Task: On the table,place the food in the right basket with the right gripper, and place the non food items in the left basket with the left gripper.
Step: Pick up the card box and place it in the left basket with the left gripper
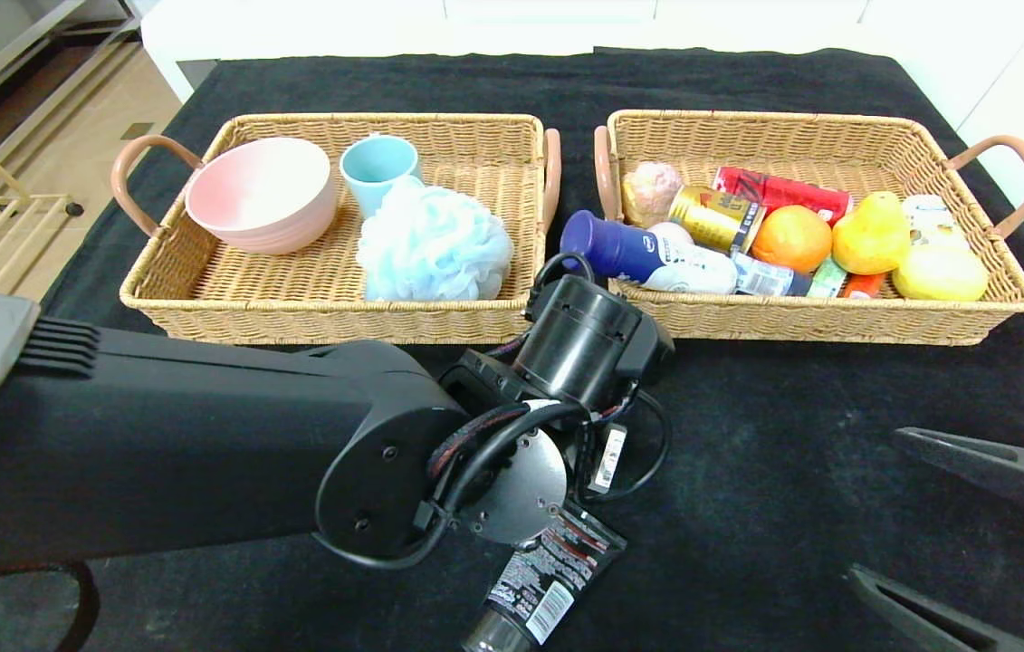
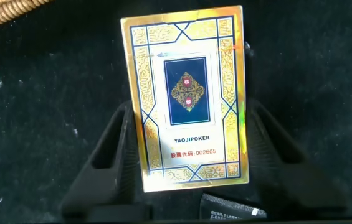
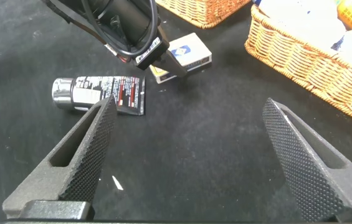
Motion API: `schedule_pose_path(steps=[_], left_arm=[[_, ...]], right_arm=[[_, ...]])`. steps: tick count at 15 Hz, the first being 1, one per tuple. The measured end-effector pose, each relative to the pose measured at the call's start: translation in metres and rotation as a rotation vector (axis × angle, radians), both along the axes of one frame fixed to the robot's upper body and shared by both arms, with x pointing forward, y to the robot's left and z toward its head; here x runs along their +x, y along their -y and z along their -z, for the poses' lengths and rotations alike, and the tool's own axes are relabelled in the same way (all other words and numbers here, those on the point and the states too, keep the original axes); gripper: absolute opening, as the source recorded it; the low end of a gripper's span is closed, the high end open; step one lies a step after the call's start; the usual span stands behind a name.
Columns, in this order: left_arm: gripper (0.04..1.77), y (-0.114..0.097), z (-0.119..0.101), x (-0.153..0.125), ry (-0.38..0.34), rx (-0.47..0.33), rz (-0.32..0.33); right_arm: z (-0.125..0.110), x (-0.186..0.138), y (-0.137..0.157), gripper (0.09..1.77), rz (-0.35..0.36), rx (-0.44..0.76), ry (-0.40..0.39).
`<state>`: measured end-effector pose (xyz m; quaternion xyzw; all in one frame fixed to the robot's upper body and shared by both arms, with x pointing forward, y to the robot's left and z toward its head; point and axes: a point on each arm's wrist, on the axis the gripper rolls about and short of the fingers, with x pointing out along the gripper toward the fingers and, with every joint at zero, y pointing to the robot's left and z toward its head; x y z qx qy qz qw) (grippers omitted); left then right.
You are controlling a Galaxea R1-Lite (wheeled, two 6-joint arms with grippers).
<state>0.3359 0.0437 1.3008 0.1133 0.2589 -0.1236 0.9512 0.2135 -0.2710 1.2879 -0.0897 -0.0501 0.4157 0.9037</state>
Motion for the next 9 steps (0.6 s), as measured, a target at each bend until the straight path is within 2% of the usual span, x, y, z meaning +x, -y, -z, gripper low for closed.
schedule_pose_path(steps=[9], left_arm=[[1.04,-0.0001,-0.0001,0.0000,0.000,0.004,0.002]], right_arm=[[0.0022,-0.0006,-0.0020,1.71,-0.012,-0.004,-0.010]])
